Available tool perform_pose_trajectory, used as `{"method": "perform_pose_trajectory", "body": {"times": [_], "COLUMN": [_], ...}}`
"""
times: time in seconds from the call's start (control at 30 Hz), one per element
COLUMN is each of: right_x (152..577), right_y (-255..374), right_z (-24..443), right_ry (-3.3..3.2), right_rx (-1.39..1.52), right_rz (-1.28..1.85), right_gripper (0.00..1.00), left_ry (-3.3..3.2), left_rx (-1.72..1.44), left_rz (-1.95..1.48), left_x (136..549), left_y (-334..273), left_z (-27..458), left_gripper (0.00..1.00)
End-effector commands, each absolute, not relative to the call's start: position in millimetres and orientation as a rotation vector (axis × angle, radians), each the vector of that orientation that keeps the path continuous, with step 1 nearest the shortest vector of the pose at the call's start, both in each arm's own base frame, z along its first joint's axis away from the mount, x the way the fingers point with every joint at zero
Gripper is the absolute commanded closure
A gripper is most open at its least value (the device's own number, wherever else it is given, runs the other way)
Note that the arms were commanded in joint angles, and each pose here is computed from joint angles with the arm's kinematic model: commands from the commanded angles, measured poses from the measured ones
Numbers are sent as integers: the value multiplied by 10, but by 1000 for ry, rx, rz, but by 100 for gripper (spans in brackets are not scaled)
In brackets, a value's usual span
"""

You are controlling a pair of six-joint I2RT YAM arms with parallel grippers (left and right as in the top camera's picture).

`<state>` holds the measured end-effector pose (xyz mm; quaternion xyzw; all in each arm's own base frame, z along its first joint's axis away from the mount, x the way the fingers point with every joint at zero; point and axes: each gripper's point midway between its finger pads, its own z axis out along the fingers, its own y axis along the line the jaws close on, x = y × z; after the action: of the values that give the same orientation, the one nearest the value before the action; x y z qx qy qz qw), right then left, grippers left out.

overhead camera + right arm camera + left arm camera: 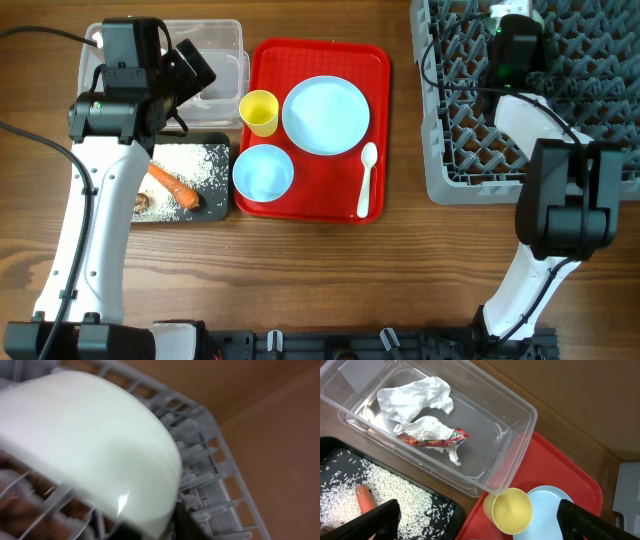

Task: Sort waste into correct bins and load items into the dishwasher rack
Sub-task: 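Carry the green bowl into the dish rack and release it, then move the right gripper back to the light blue bowl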

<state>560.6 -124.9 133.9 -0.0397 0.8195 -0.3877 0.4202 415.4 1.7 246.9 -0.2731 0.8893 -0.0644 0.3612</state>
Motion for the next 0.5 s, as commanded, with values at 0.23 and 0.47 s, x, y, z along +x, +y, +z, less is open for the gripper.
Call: {"method": "perform_pose_trajectory", "body": {"times": [0.23, 0.47], "right_x": [5656, 5589], "right_y": [-599, -514], "right_z": [1107, 1730], "right_ry": [2089, 1992], "right_rx": [-239, -71], "right_rz": [-890, -790], "right_gripper": [0, 0], "left_ry": [2286, 2286], "left_rx": [-722, -722], "left_rz": [-153, -153], "left_x": [4150, 4150], "left_y": [61, 61], "left_z": [2461, 2461], "left_gripper": [0, 0]}}
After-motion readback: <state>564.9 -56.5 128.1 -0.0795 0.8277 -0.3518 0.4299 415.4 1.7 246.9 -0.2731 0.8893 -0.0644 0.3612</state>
